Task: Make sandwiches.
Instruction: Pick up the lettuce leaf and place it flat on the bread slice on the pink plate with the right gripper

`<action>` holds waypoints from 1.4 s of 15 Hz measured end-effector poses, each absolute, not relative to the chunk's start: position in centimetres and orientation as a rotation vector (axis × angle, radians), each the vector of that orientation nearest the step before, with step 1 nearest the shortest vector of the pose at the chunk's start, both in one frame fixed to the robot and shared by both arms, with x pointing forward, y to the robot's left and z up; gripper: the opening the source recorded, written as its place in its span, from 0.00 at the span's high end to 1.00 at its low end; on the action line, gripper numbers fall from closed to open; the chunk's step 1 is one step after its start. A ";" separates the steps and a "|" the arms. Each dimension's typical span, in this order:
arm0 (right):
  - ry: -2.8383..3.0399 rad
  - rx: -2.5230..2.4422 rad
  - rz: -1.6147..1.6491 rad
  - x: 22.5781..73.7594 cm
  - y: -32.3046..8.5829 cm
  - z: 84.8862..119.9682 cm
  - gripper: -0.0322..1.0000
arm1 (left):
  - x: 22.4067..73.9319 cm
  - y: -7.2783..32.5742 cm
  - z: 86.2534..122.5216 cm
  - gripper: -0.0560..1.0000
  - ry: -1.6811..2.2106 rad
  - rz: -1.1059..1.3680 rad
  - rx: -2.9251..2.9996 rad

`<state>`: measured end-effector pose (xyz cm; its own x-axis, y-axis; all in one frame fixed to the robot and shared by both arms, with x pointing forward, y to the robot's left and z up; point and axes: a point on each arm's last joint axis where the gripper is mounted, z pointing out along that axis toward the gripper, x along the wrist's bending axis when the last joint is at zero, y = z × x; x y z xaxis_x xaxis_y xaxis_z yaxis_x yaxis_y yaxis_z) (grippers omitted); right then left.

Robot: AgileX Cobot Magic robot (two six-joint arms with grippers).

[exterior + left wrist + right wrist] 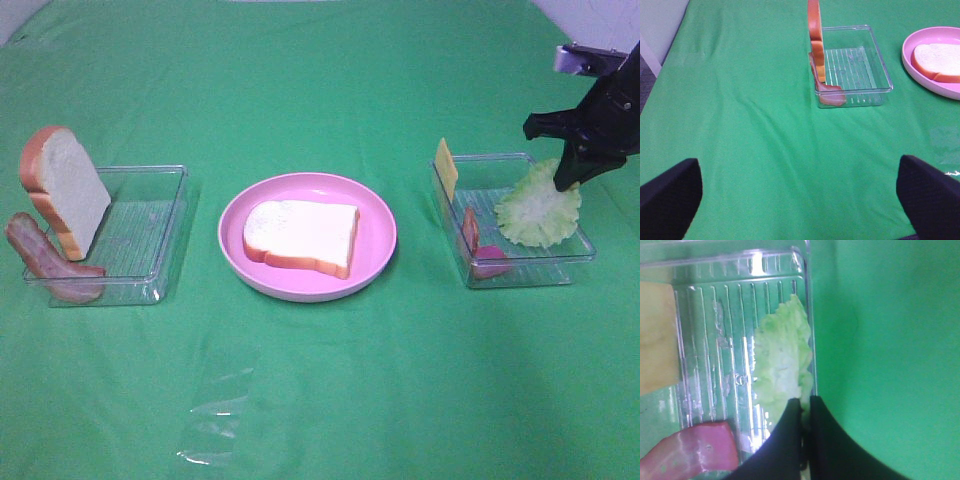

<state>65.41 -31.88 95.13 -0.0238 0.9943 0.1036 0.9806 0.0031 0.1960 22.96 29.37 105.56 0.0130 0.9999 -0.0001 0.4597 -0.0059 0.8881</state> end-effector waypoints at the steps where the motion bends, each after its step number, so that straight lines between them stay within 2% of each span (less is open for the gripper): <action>1: 2.169 2.137 0.345 65.3 -31.9 96.0 0.96 | 23.0 29.4 105.6 0.02 1.540 0.937 1.560; 4: 2.144 2.104 0.387 64.8 -31.8 98.1 0.96 | 23.0 29.4 105.6 0.02 1.540 0.937 1.560; 6: 2.098 2.046 0.461 63.8 -31.7 101.9 0.96 | 23.0 29.4 105.6 0.02 1.540 0.937 1.560; 13: 2.050 1.993 0.623 60.0 -30.9 109.2 0.96 | 23.0 29.4 105.6 0.02 1.540 0.937 1.560; 15: 2.133 1.941 0.628 59.6 -28.5 109.5 0.96 | 23.0 29.4 105.6 0.02 1.540 0.937 1.560; 20: 2.367 1.706 0.718 58.0 -18.4 109.6 0.96 | 23.0 29.4 105.6 0.02 1.540 0.937 1.560; 21: 2.379 1.686 0.733 57.8 -17.5 109.6 0.96 | 23.0 29.4 105.6 0.02 1.540 0.937 1.560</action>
<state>57.78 -17.53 109.65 -0.3645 0.9163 0.1658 0.8506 0.2553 0.4597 22.96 29.37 105.56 0.0130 0.9999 -0.0001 0.4597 -0.0059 0.8881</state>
